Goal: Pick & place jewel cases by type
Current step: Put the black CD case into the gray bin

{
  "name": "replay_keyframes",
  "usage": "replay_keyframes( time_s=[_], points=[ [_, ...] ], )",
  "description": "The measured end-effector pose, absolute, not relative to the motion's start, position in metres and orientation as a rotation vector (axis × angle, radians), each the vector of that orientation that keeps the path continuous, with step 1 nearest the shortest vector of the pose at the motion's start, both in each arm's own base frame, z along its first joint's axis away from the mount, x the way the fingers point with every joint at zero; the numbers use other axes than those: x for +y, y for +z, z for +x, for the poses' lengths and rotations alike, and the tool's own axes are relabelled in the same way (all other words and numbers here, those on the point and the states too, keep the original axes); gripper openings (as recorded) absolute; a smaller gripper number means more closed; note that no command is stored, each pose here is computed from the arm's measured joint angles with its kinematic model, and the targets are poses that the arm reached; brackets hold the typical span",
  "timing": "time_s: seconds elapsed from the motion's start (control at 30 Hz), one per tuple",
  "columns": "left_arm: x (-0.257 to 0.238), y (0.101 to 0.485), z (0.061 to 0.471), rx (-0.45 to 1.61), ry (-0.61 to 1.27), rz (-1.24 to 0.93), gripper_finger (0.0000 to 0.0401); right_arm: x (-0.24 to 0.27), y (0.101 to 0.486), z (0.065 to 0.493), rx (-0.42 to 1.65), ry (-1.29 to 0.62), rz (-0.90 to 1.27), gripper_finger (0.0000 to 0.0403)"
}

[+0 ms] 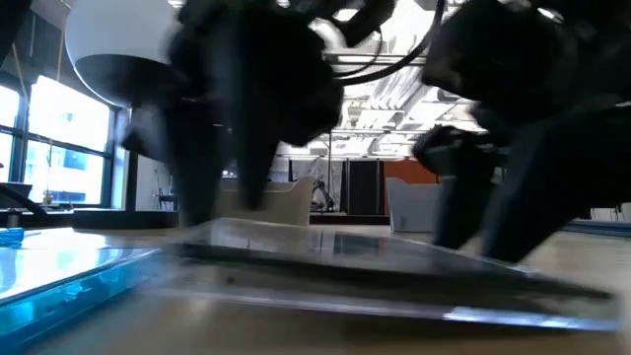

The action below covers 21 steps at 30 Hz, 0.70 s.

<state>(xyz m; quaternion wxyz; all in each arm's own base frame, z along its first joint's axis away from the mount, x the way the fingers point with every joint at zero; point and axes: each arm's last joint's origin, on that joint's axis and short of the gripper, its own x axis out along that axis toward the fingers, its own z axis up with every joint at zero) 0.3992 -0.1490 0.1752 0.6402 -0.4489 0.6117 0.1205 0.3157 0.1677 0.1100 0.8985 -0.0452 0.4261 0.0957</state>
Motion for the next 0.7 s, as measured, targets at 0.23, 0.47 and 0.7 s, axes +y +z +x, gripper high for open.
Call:
replay_keyframes(
  time_s=[0.23,0.47,0.7],
  points=[
    [-0.175,0.175,0.377,1.467,0.362,-0.951,0.0179,0.178,0.128,0.350,0.873,0.219,-0.186,0.0201],
    [-0.182,0.186,0.364,1.461,0.423,-0.907,0.0179,0.180,0.124,0.358,0.854,0.261,-0.177,0.0201],
    [-0.193,0.189,0.352,1.473,0.481,-0.886,0.0179,0.179,0.121,0.363,0.825,0.292,-0.232,0.0201]
  ],
)
